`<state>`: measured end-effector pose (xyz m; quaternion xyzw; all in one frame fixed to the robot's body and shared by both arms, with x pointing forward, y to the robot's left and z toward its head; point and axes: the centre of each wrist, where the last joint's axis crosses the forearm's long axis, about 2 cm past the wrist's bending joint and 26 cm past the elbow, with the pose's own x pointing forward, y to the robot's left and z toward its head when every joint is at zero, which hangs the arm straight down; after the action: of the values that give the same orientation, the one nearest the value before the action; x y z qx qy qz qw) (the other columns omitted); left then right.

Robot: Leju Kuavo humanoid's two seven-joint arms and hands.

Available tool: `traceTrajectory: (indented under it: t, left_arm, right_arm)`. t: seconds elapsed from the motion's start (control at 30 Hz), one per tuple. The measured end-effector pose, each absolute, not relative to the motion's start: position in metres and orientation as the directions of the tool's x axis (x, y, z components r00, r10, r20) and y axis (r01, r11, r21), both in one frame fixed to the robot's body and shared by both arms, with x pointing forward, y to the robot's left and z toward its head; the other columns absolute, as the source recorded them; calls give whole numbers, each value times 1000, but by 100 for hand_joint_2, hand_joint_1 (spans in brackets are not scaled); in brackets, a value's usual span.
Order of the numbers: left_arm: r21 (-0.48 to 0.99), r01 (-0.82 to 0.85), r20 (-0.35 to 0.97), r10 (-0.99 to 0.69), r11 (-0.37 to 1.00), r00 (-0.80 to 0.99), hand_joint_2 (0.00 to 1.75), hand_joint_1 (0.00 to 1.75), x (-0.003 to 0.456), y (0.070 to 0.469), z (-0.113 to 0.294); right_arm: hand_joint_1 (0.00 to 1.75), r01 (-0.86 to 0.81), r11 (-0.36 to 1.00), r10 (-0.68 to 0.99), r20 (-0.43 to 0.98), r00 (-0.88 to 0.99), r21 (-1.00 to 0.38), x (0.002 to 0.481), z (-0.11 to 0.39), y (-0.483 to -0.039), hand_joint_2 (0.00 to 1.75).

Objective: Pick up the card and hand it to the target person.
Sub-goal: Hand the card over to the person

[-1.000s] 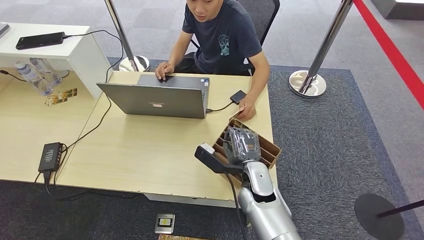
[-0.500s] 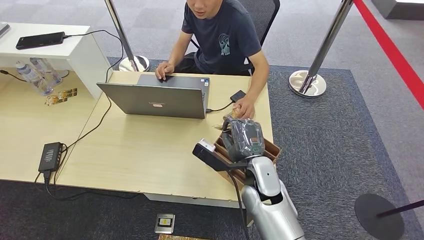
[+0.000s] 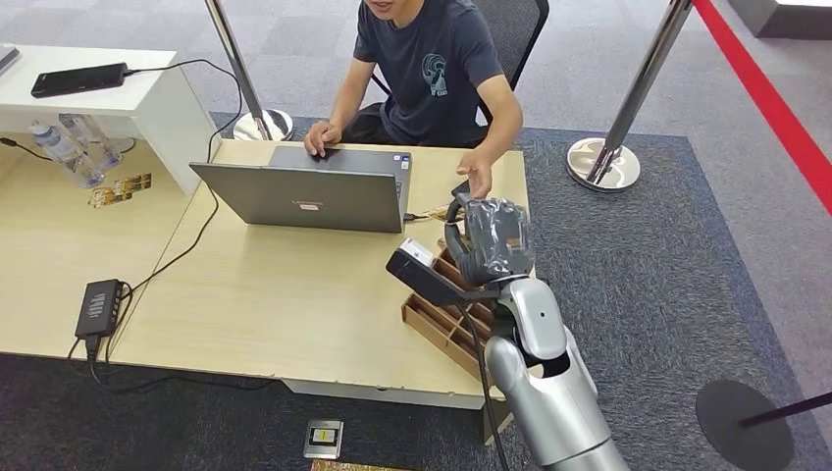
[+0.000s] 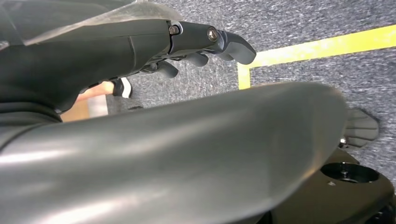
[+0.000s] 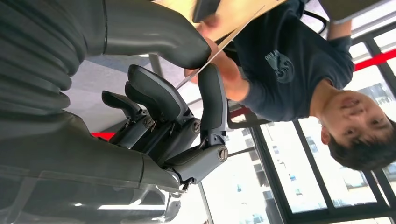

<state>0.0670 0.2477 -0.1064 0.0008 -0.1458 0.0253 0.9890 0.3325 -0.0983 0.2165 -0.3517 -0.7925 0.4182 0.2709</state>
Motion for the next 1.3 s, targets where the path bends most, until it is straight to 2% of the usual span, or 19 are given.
traceTrajectory:
  t: [0.47, 0.5, 0.6, 0.63, 0.9, 1.1, 1.3]
  left_arm:
    - [-10, -38, 285, 39, 999, 958, 0, 0, 67, 246, -106]
    - [-10, -37, 285, 38, 999, 958, 0, 0, 67, 246, -106]
    - [-10, -36, 285, 37, 999, 958, 0, 0, 67, 245, -106]
    - [-10, -36, 285, 37, 999, 958, 0, 0, 67, 245, -106]
    - [-6, -52, 285, 52, 999, 957, 0, 0, 66, 246, -106]
    - [3, -77, 284, 73, 997, 956, 0, 0, 65, 246, -107]
    - [13, -99, 277, 92, 995, 956, 0, 0, 63, 247, -107]
  right_arm:
    - [175, 306, 329, 829, 119, -546, -893, 383, 225, -90, 175]
    - [149, 310, 324, 833, 114, -541, -894, 385, 226, -90, 175]
    - [19, 324, 309, 847, 103, -522, -894, 390, 223, -91, 175]
    - [1, 328, 304, 850, 100, -516, -894, 390, 222, -92, 175]
    - [0, 394, 350, 865, 132, -484, -850, 373, 206, -108, 175]
    - [0, 488, 421, 878, 209, -431, -765, 322, 184, -138, 175]
    - [0, 574, 432, 901, 297, -318, -696, 274, 167, -170, 175]
